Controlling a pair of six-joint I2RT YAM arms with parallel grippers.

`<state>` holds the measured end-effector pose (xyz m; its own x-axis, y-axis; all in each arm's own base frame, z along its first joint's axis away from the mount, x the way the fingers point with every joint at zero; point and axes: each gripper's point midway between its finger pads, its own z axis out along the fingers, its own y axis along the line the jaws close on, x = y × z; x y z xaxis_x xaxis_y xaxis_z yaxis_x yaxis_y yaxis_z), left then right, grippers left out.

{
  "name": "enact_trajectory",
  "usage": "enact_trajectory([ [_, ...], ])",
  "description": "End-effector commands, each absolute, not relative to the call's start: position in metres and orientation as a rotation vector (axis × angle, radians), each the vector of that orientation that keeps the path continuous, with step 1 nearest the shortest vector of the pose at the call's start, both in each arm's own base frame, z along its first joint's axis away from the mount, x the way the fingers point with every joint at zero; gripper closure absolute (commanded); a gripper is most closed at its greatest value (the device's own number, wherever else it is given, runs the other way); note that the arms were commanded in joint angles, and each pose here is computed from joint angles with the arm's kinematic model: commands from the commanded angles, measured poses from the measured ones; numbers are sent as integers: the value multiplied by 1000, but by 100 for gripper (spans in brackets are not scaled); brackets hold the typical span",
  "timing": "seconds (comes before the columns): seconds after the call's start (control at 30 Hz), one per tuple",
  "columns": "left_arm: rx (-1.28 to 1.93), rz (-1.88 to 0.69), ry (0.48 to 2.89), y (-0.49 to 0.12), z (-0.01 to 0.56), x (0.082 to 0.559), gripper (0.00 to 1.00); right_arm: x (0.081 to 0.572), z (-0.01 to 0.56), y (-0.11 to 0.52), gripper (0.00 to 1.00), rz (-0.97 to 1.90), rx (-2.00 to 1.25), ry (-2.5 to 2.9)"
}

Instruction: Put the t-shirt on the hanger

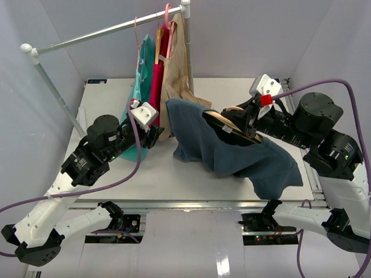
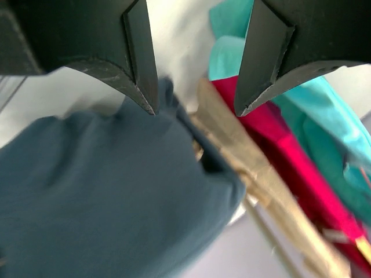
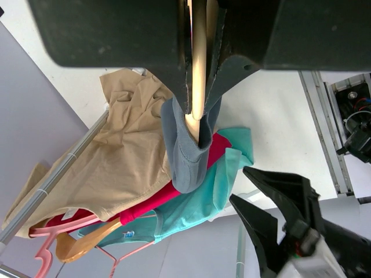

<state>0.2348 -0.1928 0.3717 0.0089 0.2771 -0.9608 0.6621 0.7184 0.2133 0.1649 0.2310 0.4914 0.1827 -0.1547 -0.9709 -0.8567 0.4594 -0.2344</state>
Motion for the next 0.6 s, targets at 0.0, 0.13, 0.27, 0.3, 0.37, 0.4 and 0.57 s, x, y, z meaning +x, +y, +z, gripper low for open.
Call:
enact_trajectory([
  [0.0,756,-281,1640,-189,346,250,35,170,520,227,92,622,-931,1248],
  [0.13,806,-372,1627,-207,340,245,35,192,493,241,92,602,-902,1336],
  [0.27,894,-496,1507,-219,367,221,32,171,477,240,92,662,-982,1315],
  [0.3,924,-531,1479,-222,373,213,31,165,475,238,92,676,-994,1309],
  [0.37,1001,-625,1420,-231,385,194,29,156,467,236,92,702,-1022,1307],
  [0.4,1042,-681,1388,-236,392,182,29,152,459,237,92,716,-1043,1310],
  [0.57,1147,-778,1342,-249,415,165,28,123,440,246,92,843,-1183,1268],
])
